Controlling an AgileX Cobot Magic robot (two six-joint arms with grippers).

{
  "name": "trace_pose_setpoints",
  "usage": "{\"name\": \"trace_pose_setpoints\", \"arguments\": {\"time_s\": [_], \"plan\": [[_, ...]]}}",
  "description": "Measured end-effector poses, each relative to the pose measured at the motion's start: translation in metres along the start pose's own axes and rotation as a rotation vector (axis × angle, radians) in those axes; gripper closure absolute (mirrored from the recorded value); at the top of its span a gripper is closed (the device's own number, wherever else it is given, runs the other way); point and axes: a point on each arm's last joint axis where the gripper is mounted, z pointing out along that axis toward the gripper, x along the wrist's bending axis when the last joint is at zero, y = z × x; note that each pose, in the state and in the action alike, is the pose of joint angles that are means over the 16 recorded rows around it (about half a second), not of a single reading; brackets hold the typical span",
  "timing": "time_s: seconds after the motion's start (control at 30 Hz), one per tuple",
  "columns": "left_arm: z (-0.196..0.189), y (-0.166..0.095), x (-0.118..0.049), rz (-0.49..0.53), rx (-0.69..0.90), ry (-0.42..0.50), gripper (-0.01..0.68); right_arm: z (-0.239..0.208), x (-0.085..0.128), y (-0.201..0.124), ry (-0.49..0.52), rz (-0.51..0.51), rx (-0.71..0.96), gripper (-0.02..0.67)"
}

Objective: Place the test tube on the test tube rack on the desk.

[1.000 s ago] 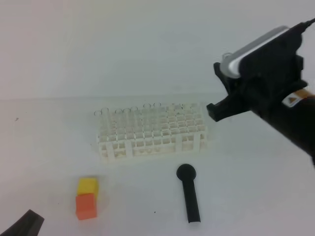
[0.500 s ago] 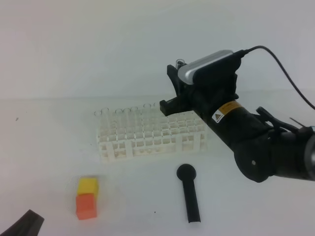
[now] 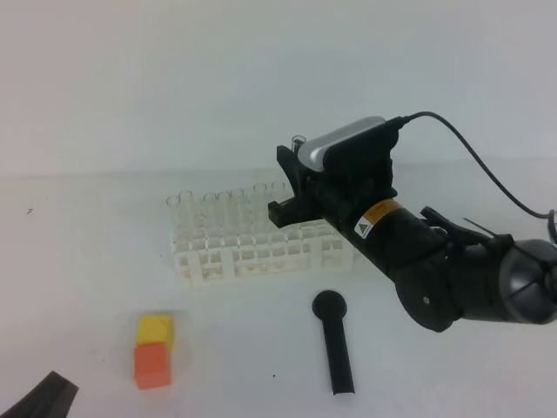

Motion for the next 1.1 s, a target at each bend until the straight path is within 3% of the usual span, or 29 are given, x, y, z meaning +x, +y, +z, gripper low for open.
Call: {"name": "trace_pose_setpoints", "arguments": {"time_s": [0.33, 0.83, 1.1], "plan": [[0.0, 0.0, 0.0, 0.002, 0.001, 0.0, 0.673, 0.003, 0.002, -0.018, 0.018, -0.028, 0.035, 0.51], [0.0, 0.0, 0.0, 0.007, 0.001, -0.006, 0.673, 0.001, 0.003, -0.005, 0.032, -0.123, 0.022, 0.354], [0.0, 0.0, -0.001, 0.005, 0.001, -0.012, 0.673, -0.016, 0.004, 0.058, 0.042, -0.266, 0.013, 0.463]]}}
